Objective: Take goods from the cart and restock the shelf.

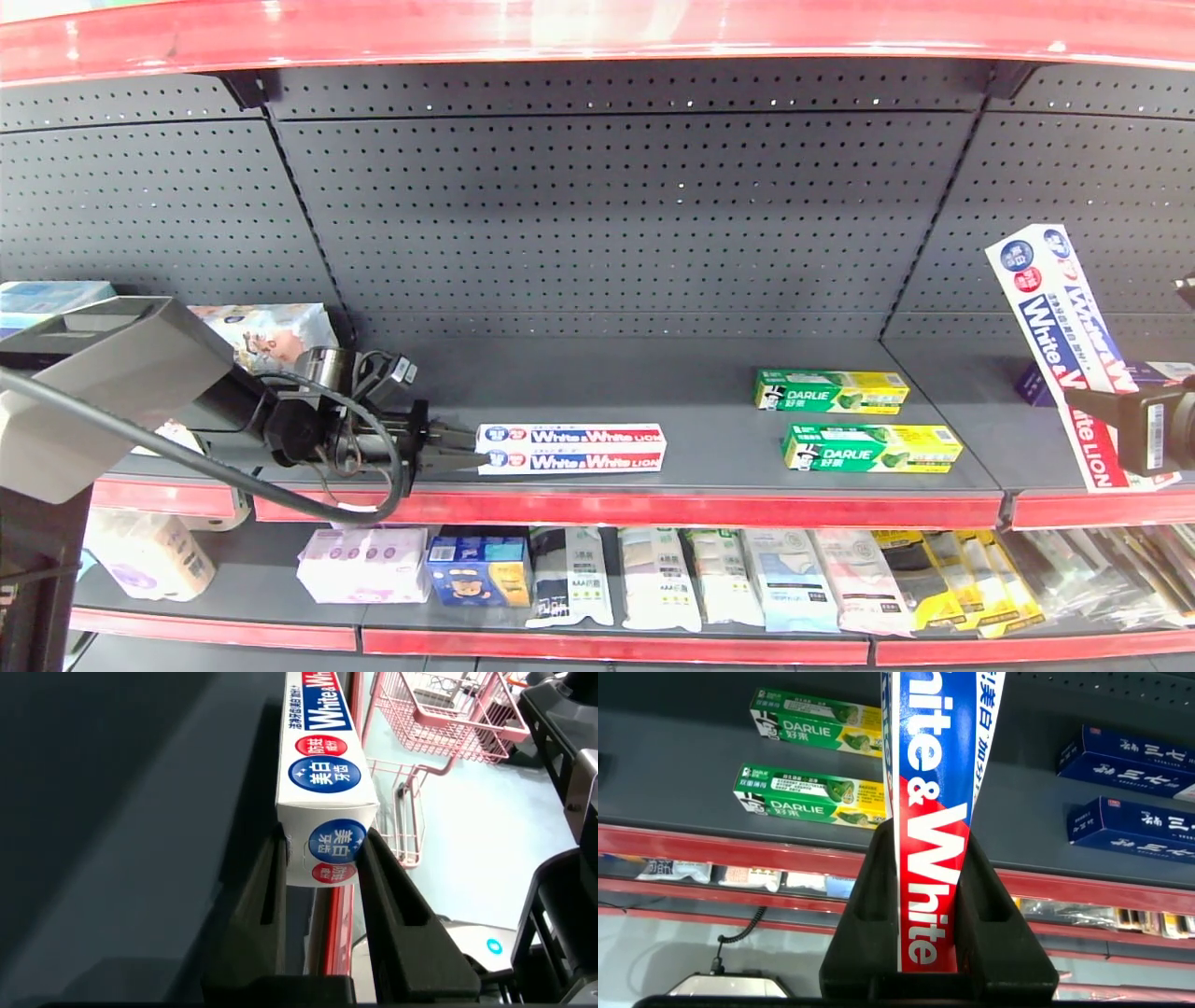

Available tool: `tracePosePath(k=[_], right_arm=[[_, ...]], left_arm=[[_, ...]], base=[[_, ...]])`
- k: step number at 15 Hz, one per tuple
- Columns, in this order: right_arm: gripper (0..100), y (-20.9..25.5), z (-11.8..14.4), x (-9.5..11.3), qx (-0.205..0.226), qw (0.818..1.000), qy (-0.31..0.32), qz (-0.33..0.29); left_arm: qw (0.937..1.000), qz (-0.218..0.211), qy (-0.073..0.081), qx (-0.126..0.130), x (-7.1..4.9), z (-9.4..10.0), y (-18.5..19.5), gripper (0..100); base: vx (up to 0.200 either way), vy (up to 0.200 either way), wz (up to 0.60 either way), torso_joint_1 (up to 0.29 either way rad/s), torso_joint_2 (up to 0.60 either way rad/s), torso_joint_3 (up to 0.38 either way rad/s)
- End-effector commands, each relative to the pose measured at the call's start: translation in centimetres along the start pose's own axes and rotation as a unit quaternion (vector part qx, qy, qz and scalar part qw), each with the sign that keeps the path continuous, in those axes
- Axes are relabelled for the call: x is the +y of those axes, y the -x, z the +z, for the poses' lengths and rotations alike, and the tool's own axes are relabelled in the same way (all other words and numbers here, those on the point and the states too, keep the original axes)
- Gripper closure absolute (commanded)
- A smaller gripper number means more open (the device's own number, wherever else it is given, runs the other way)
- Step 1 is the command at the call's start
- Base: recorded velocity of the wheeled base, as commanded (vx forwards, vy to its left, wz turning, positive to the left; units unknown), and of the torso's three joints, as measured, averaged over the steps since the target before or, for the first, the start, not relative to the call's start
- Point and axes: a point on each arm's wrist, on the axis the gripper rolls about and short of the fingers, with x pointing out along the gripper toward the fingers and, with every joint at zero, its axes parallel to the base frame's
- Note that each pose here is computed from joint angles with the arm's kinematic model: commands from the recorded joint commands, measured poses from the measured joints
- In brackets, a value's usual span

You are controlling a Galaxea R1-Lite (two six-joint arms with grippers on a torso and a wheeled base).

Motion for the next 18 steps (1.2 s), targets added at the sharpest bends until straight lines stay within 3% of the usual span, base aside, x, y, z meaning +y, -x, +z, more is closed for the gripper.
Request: tracePosePath(k=[1,16,18], right_arm=[[100,-0.13,-0.18,0.01,0.004,1.000,0.000,0.002],[100,0.00,0.04,0.49,0.000,1.000,0.009,0.005],[100,-0.12,0.04,0.50,0.001,1.000,0.014,0.006]], left_arm=[[1.0000,-0.001,0.004,0.000,0.06,-0.23,-0.05,100],[1.0000,-0.003,-0.005,-0.004,0.29,0.08,-0.10,100],[0.9998,-0.006,-0.016,-0.009,0.39,0.20,-0.29,100]], base=[[0.000,0.000,0.00,0.000,0.00,0.000],[0.000,0.000,0.00,0.000,0.00,0.000],[0.000,0.000,0.00,0.000,0.00,0.000]])
